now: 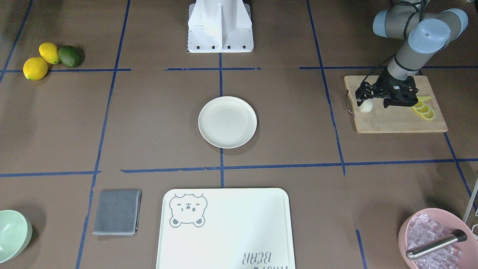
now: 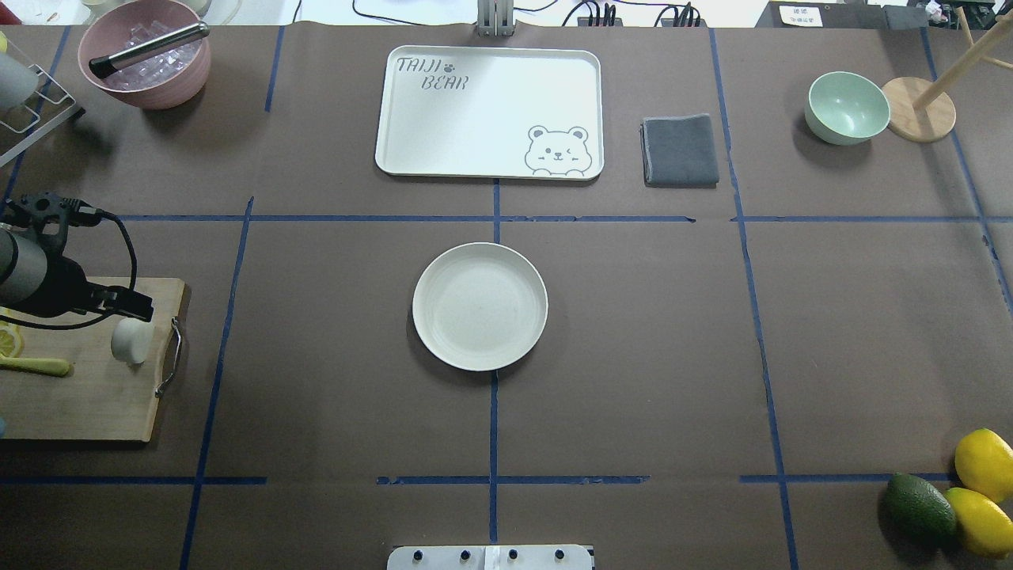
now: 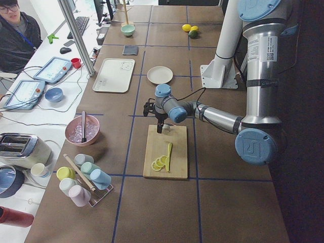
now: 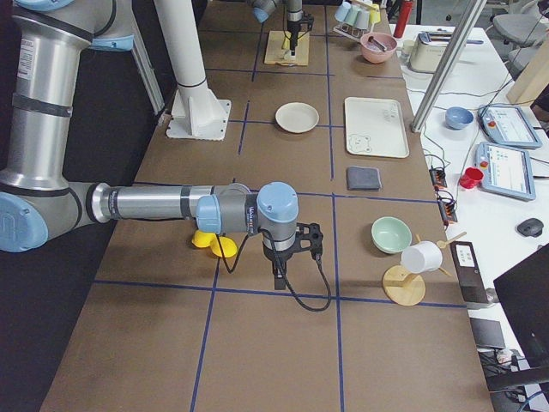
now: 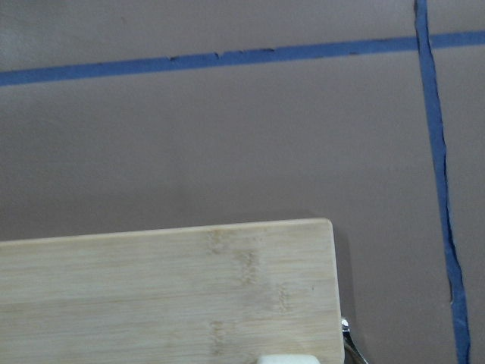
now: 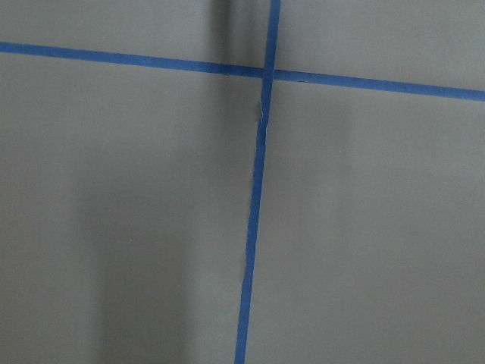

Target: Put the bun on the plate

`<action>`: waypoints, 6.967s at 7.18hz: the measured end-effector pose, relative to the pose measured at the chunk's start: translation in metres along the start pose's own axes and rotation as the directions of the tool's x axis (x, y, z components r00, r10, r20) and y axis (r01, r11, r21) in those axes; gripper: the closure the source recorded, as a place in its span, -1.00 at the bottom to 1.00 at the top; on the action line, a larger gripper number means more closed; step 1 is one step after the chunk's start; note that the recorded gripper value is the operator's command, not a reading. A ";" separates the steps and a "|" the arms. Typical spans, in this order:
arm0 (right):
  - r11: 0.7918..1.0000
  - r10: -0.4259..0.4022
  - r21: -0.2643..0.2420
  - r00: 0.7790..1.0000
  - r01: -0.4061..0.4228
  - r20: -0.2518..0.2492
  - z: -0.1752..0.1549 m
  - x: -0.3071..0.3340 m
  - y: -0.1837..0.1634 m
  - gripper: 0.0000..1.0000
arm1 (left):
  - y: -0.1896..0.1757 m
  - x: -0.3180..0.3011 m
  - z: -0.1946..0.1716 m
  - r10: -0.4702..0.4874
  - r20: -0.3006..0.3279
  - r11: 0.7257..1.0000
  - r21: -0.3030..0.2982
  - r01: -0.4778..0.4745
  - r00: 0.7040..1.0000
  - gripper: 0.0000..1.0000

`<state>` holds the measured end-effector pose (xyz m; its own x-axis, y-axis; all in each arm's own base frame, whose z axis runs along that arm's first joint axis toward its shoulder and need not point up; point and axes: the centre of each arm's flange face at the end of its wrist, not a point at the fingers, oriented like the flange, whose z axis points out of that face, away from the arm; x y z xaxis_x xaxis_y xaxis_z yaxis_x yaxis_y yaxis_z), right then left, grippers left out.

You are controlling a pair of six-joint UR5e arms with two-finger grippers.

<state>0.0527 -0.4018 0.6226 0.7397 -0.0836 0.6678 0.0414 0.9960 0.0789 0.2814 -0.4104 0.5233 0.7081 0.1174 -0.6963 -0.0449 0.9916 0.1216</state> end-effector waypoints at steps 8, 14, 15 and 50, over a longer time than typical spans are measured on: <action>1.000 -0.001 0.000 1.000 0.001 0.002 0.000 0.000 0.000 -1.00 | 0.005 0.024 0.003 0.034 -0.017 0.999 -0.023 -0.034 0.999 0.17; 1.000 0.004 -0.005 1.000 -0.004 0.002 0.002 0.001 0.006 -1.00 | -0.055 0.288 -0.034 -0.136 -0.059 0.989 -0.066 0.132 0.989 0.16; 1.000 0.006 -0.007 1.000 -0.006 0.002 0.002 0.002 0.006 -1.00 | -0.060 0.360 -0.028 -0.186 -0.066 0.981 -0.060 0.182 0.980 0.16; 1.000 -0.016 0.016 1.000 0.016 -0.001 0.001 0.001 0.004 -1.00 | -0.016 -0.325 -0.156 0.104 0.060 0.987 -0.132 -0.095 0.993 -1.00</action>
<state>0.0529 -0.3982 0.6248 0.7398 -0.0991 0.6655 0.0424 0.9940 0.1009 -0.0585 -0.4563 0.6372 0.7406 0.2162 -0.6362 -0.2044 0.9744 0.0933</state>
